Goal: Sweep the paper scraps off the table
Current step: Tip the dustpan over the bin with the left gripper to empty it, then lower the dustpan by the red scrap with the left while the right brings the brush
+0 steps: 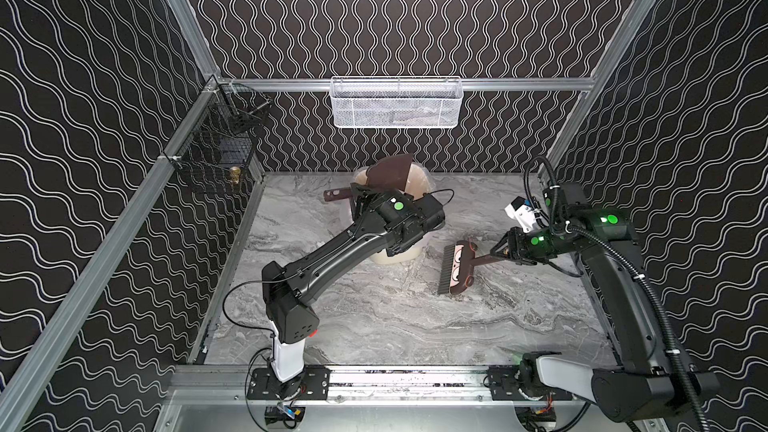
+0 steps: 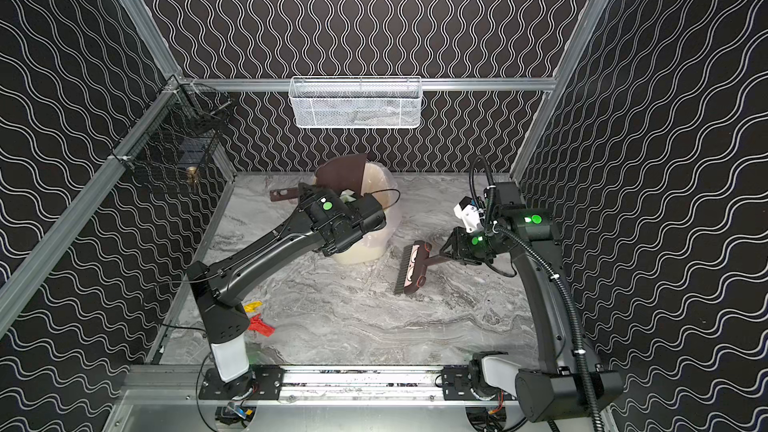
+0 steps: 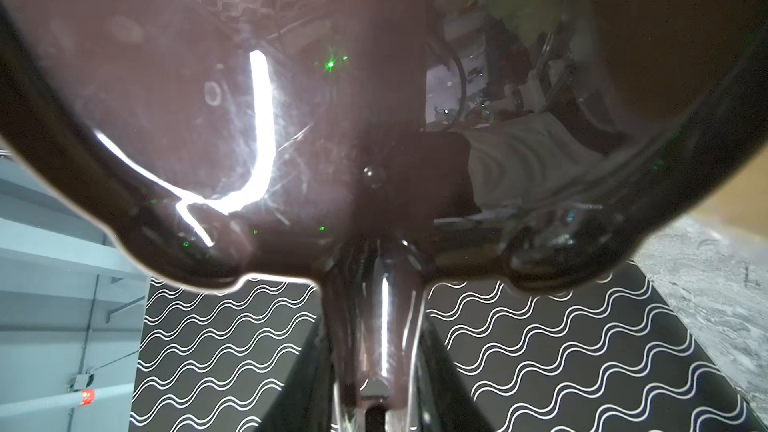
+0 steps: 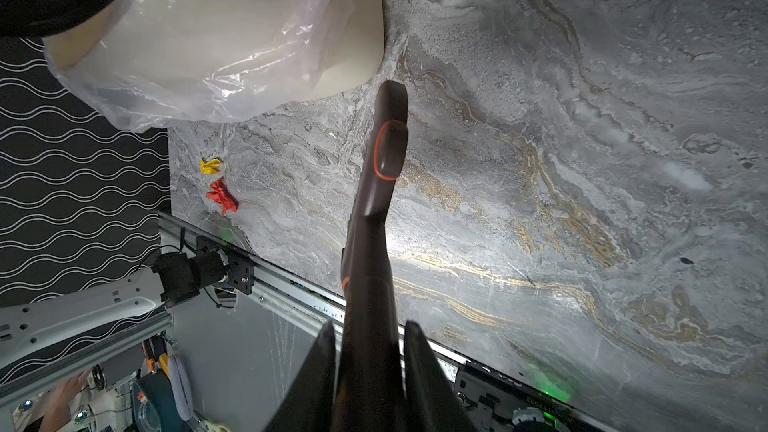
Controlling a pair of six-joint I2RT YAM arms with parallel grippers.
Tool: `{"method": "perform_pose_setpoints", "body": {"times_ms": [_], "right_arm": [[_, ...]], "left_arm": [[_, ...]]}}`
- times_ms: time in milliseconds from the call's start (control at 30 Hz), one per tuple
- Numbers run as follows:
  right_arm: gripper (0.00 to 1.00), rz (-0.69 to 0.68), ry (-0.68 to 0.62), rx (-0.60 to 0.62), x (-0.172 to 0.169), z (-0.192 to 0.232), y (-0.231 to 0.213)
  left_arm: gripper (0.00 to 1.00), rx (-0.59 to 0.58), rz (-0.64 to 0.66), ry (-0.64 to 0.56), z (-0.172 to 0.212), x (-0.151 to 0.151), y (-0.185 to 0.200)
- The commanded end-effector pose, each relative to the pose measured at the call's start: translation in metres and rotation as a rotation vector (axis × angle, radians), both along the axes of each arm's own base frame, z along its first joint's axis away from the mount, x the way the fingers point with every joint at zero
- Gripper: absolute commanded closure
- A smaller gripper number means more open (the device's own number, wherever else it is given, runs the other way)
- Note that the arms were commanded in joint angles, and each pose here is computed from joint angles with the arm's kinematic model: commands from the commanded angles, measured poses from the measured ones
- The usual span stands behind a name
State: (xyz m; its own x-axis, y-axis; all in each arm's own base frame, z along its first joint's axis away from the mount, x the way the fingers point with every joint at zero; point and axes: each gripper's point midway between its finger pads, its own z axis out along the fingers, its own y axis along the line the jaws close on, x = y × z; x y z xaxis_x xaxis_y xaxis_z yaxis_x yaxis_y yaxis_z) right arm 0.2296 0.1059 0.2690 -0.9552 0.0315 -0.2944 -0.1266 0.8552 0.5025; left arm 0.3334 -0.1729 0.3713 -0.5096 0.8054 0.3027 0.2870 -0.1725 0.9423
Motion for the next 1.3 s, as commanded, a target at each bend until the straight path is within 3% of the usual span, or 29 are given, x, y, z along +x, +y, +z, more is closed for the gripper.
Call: {"method": "perform_pose_setpoints", "body": {"times_ms": [0,133,400,800,1267], "right_arm": [[1.00,0.012,-0.015,0.028,-0.001,0.003,0.005],[1.00,0.017,-0.017,0.048,-0.004,0.004,0.007],[1.00,0.074,-0.019,0.189,-0.031,0.000,0.036],[1.00,0.342,-0.115,0.354,-0.080,-0.021,0.157],[1.00,0.624,-0.301,0.470,-0.093,-0.028,0.323]], "left_arm": [[1.00,0.001,-0.001,-0.019,0.008,-0.001,0.002],[1.00,-0.073,0.002,-0.029,0.009,0.000,0.000],[1.00,-0.632,0.019,-0.020,0.010,-0.019,-0.004],[1.00,-1.172,0.062,0.120,-0.010,-0.048,0.011],[1.00,-1.239,0.079,0.277,-0.043,-0.057,0.028]]}}
